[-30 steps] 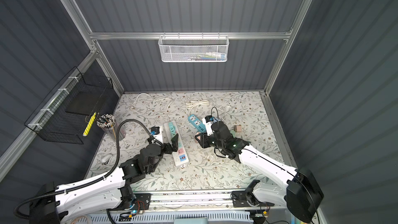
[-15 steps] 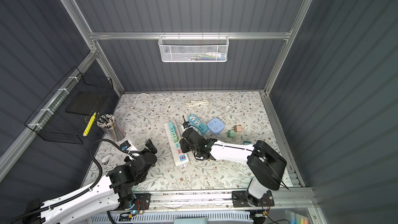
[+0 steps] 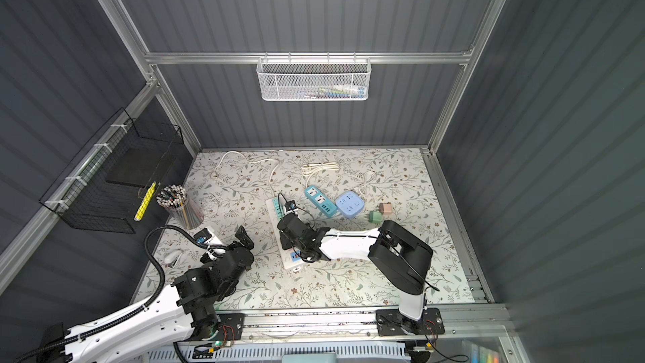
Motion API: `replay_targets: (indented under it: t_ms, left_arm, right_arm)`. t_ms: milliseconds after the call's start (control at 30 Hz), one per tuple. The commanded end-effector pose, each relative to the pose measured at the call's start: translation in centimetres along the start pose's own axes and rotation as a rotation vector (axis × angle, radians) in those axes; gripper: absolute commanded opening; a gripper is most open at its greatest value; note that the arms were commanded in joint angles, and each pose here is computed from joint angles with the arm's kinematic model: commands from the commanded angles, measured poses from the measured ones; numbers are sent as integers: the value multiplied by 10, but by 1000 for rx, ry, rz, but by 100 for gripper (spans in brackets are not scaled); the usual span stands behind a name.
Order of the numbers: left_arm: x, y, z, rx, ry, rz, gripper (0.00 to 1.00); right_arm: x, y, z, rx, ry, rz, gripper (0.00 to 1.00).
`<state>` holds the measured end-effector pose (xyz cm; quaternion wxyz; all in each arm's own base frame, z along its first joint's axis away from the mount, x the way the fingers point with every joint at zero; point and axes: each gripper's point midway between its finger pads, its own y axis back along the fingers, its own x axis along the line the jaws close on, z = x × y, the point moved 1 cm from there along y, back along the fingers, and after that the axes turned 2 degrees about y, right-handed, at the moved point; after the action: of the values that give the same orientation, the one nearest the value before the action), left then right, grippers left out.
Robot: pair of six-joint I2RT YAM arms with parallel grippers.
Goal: Insert the plug
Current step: 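Carry the pink charger over the fourth socket with the right while the left withdraws, then press the pink charger prongs-first into the fourth socket with the right gripper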
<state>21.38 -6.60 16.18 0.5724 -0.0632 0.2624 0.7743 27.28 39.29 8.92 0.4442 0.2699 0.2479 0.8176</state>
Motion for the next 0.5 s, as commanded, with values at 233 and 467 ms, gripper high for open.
replay_targets:
  t_ms: [233,467]
  left_arm:
    - [2,1,12,-45,-52,4,100]
    - [1,1,9,-34,-51,3,100]
  right_arm:
    - [-11,-5,-6,9,5,-106,21]
    - [-9,-5,-10,28,32,-122,21]
